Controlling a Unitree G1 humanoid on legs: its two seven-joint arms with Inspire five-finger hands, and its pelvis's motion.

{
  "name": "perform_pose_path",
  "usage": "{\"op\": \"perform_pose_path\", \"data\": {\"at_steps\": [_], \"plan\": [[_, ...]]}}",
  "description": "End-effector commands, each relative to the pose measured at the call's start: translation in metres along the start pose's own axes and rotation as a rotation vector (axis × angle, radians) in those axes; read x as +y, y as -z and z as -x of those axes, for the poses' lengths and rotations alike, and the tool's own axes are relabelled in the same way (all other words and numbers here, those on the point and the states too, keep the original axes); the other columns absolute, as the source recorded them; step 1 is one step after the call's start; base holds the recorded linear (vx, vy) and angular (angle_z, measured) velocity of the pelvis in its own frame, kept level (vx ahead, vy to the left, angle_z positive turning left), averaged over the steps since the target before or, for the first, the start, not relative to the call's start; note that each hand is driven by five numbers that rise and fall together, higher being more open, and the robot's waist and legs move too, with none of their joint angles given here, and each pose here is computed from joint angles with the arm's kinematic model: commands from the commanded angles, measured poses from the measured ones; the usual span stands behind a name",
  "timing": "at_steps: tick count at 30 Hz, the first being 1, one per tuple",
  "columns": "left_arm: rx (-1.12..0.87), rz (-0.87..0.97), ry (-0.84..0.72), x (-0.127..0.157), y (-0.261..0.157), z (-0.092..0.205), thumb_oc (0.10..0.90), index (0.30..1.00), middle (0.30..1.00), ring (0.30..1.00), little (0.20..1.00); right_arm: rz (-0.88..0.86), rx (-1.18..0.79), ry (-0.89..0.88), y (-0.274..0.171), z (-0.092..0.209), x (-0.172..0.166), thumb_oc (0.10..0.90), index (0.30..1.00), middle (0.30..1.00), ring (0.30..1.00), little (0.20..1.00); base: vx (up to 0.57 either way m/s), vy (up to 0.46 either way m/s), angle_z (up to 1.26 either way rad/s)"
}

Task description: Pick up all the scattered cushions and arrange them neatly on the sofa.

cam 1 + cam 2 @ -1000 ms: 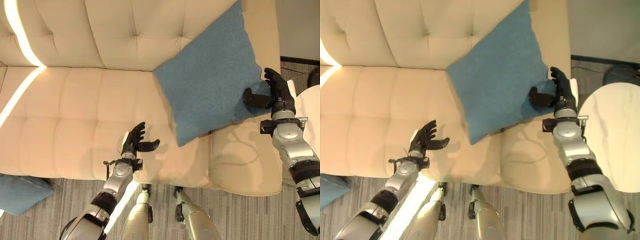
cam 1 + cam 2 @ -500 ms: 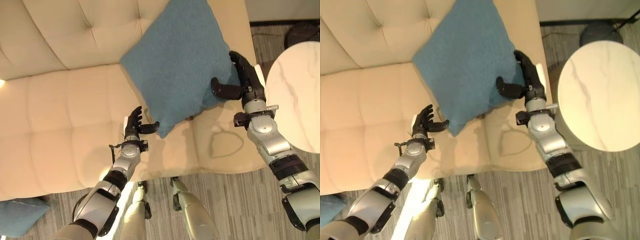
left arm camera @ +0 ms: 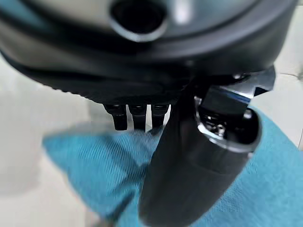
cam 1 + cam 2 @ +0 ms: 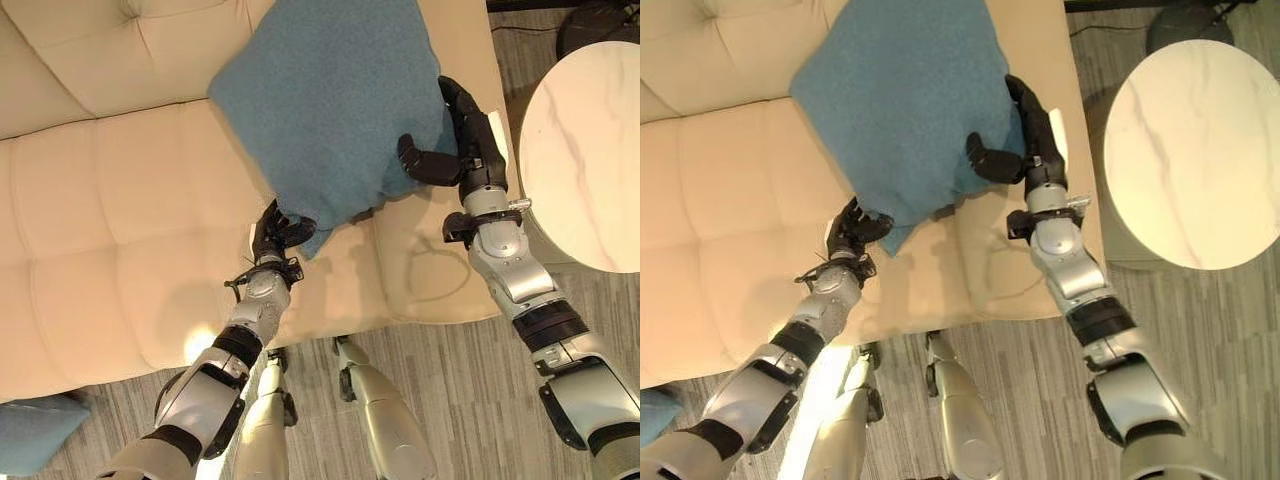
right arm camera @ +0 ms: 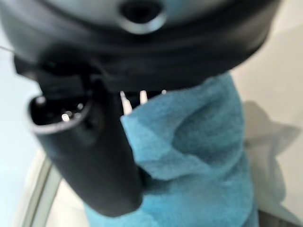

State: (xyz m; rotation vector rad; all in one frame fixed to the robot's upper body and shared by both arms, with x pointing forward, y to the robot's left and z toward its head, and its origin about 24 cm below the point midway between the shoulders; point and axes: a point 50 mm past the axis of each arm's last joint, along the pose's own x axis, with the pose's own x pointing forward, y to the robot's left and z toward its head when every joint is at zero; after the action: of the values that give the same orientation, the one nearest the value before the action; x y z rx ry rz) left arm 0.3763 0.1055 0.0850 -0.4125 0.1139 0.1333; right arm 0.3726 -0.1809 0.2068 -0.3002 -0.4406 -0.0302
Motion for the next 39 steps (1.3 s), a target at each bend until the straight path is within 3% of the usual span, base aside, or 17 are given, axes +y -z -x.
{"op": "perform_pose_path", "data": {"at_steps": [1,3,4,5,6,7,8,15,22,29,30,39], "plan": [[-0.195,0.203,0.32,-0.075,-0.039,0.017,0.8,0.9,0.9,0.9,0.9,-0.066,-0.051,-0.254,-0.001,0.016,0.073,0.8,0.9,0.9,0.9,0.9,0.02,0.01,-0.09],[-0.201,0.24,0.356,-0.086,-0.043,0.02,0.8,0.9,0.9,0.9,0.9,-0.077,-0.048,-0.257,-0.001,0.016,0.077,0.8,0.9,0.9,0.9,0.9,0.0,0.014,-0.07],[-0.206,0.257,0.376,-0.09,-0.044,0.023,0.8,0.9,0.9,0.9,0.9,-0.092,-0.041,-0.262,0.0,0.017,0.081,0.591,0.587,0.587,0.587,0.587,0.0,0.015,-0.04],[-0.206,0.257,0.375,-0.09,-0.044,0.023,0.758,0.836,0.836,0.836,0.836,-0.093,-0.041,-0.262,0.0,0.017,0.081,0.547,0.521,0.521,0.521,0.521,0.0,0.0,0.0],[-0.21,0.268,0.391,-0.093,-0.045,0.025,0.535,0.502,0.502,0.502,0.502,-0.097,-0.042,-0.265,0.0,0.018,0.082,0.4,0.3,0.3,0.3,0.3,0.0,0.0,0.0],[-0.212,0.277,0.406,-0.096,-0.045,0.027,0.435,0.352,0.352,0.352,0.352,-0.102,-0.039,-0.268,0.001,0.019,0.084,0.4,0.3,0.3,0.3,0.3,0.0,0.0,0.0],[-0.213,0.287,0.426,-0.099,-0.044,0.03,0.4,0.3,0.3,0.3,0.3,-0.114,-0.032,-0.273,0.003,0.023,0.086,0.4,0.3,0.3,0.3,0.3,0.0,0.0,0.0],[-0.206,0.246,0.419,-0.086,-0.033,0.033,0.4,0.3,0.3,0.3,0.3,-0.156,-0.003,-0.229,0.016,0.037,0.076,0.4,0.3,0.3,0.3,0.3,0.01,-0.004,0.01],[-0.153,0.217,0.389,-0.05,-0.004,0.047,0.4,0.3,0.3,0.3,0.3,-0.126,0.09,-0.144,0.048,0.078,0.046,0.4,0.3,0.3,0.3,0.3,0.07,-0.007,0.15],[-0.147,0.103,0.376,-0.006,0.013,0.068,0.4,0.3,0.3,0.3,0.3,-0.17,0.175,-0.079,0.067,0.125,0.034,0.4,0.3,0.3,0.3,0.3,0.06,0.011,0.15],[-0.153,0.057,0.369,0.011,0.015,0.076,0.4,0.3,0.3,0.3,0.3,-0.173,0.189,-0.069,0.069,0.136,0.03,0.4,0.3,0.3,0.3,0.3,0.04,0.019,0.07],[-0.115,-0.099,0.358,0.066,0.026,0.111,0.4,0.3,0.3,0.3,0.3,-0.24,0.19,-0.074,0.065,0.165,0.018,0.4,0.3,0.3,0.3,0.3,0.03,0.059,0.2]]}}
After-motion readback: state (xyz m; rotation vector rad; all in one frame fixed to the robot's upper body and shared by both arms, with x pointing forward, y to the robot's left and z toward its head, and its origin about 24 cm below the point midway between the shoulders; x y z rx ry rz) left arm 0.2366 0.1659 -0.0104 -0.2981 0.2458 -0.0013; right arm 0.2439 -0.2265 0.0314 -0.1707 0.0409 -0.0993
